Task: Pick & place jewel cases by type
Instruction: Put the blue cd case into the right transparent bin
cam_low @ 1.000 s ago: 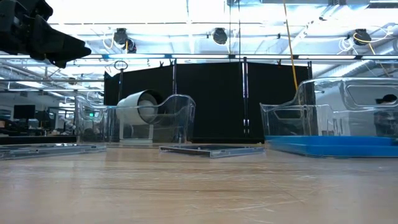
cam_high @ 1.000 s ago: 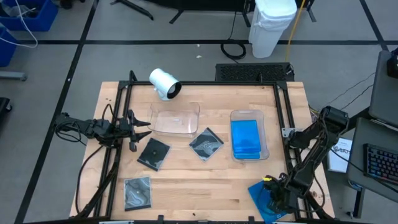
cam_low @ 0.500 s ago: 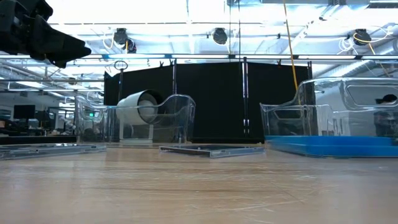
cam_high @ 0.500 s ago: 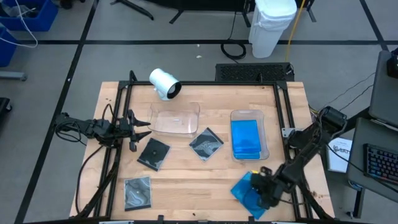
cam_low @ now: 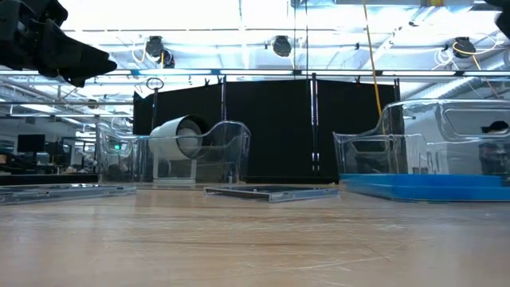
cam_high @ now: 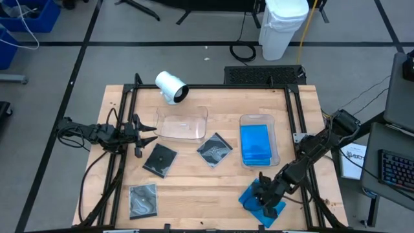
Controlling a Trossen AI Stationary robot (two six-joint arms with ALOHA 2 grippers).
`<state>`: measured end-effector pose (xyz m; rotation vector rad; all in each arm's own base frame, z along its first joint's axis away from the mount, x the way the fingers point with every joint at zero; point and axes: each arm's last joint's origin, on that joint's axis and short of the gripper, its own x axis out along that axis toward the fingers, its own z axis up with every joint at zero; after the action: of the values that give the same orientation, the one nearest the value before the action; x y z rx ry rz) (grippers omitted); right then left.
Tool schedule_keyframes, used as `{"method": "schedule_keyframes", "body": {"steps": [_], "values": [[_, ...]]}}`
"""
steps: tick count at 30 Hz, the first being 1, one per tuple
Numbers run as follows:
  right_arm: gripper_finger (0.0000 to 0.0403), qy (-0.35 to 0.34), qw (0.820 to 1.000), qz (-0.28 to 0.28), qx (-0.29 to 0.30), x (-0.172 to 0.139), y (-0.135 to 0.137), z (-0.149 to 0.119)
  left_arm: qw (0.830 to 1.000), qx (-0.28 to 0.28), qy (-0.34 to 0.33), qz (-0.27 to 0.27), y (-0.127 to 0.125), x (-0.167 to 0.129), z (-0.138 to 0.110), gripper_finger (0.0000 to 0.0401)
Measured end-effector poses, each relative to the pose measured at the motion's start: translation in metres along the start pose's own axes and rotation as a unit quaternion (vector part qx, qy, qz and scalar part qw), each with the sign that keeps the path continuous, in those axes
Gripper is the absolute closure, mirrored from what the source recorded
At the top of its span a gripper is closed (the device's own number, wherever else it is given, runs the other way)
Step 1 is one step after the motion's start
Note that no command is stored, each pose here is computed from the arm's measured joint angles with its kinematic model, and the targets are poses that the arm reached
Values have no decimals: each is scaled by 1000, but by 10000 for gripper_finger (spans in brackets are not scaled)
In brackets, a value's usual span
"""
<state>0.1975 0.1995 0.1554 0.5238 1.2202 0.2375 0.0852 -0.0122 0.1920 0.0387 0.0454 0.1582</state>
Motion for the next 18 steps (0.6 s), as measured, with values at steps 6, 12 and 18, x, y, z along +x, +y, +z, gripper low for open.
{"method": "schedule_keyframes", "body": {"steps": [6, 12, 18], "values": [[403, 48, 991, -59, 106, 0, 1, -28, 1000, 0, 0, 0, 0, 0, 0, 222], [403, 52, 980, -115, 155, -2, -3, -42, 1000, 0, 0, 0, 0, 0, 0, 222], [403, -5, 988, -124, 87, -2, -7, -29, 1000, 0, 0, 0, 0, 0, 0, 222]]}}
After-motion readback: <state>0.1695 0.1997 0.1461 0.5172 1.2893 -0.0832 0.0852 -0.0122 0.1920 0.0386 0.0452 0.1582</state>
